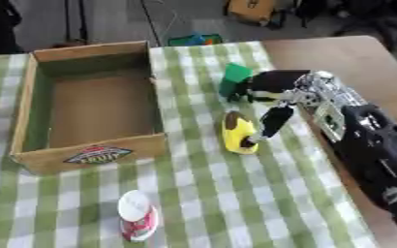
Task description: Pick up objects on the table and place them in the box.
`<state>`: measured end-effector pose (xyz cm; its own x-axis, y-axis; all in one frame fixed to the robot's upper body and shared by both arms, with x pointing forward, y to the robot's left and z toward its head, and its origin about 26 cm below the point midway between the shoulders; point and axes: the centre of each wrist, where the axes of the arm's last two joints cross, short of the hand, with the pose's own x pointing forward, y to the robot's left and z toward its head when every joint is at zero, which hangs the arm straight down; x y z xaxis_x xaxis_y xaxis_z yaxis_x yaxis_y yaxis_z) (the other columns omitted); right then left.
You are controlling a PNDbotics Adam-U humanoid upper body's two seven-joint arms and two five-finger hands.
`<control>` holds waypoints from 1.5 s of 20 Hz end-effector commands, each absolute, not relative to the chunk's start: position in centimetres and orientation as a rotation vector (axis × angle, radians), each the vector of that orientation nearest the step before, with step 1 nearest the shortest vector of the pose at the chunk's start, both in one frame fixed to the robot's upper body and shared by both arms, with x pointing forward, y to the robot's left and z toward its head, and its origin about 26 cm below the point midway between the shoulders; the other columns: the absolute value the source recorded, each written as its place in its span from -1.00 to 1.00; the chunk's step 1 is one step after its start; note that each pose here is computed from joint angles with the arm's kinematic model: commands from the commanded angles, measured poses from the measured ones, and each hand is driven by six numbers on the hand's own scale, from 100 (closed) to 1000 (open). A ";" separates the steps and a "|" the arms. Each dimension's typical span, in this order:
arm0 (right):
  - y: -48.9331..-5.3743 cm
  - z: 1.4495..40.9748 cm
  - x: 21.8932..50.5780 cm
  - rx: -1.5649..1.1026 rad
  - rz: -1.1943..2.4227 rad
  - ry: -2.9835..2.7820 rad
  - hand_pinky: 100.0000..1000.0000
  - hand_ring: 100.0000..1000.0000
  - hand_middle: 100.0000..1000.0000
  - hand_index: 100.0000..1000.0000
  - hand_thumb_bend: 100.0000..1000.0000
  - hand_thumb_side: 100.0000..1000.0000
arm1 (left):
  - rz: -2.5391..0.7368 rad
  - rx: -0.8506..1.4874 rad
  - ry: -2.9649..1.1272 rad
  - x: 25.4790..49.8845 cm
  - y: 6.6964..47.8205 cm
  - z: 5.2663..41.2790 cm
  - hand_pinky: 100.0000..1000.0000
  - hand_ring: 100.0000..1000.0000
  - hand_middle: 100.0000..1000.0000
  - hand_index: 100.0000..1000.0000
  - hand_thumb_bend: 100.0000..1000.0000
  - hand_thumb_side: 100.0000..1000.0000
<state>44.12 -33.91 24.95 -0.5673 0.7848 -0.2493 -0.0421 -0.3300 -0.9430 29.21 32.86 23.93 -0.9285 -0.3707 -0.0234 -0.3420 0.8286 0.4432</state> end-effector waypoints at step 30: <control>-33.5 28.4 42.3 -0.981 2.036 -1.369 0.10 0.38 0.23 0.70 0.50 0.09 | -0.714 0.606 -2.959 28.9 33.1 24.8 0.41 0.78 0.59 0.80 -1.00 0.83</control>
